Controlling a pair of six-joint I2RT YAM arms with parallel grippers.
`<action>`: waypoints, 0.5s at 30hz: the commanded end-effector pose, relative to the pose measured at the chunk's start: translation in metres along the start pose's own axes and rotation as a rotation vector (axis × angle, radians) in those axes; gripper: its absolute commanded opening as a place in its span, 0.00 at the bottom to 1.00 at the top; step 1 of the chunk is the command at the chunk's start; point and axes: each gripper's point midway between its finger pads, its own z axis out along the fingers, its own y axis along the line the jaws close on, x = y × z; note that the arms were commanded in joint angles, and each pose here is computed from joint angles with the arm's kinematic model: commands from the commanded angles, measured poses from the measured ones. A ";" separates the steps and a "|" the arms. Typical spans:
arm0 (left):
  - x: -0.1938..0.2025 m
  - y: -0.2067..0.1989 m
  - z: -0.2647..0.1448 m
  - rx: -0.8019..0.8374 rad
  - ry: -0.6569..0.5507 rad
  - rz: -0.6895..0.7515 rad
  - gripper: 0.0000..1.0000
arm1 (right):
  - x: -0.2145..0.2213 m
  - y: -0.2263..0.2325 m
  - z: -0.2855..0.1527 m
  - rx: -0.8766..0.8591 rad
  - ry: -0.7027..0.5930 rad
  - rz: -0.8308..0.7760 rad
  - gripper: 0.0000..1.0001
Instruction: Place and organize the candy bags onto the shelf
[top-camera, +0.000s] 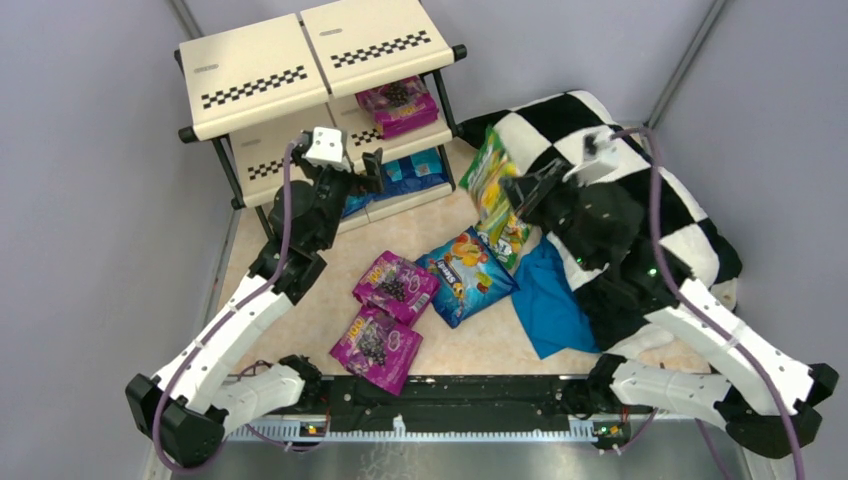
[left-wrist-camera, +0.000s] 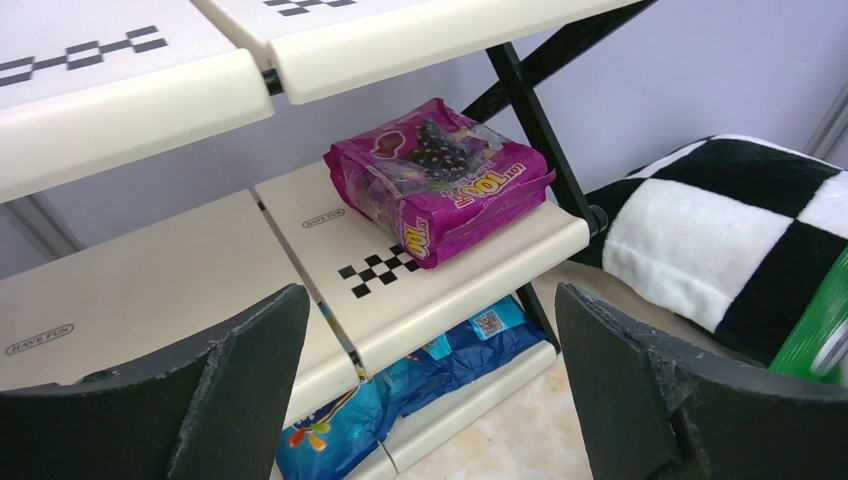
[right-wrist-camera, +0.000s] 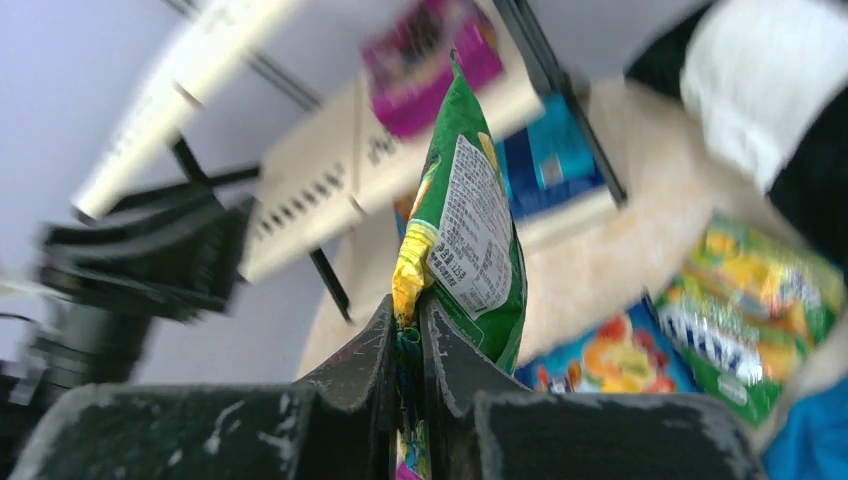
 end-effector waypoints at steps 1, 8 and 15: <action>-0.027 0.012 -0.010 -0.052 -0.101 -0.056 0.99 | -0.101 0.043 -0.020 -0.037 -0.238 -0.106 0.00; -0.030 0.019 -0.014 -0.087 -0.118 -0.062 0.99 | -0.179 0.117 -0.011 -0.137 -0.400 -0.153 0.00; -0.028 0.017 -0.012 -0.075 -0.112 -0.056 0.99 | -0.211 0.168 0.050 -0.229 -0.455 -0.126 0.00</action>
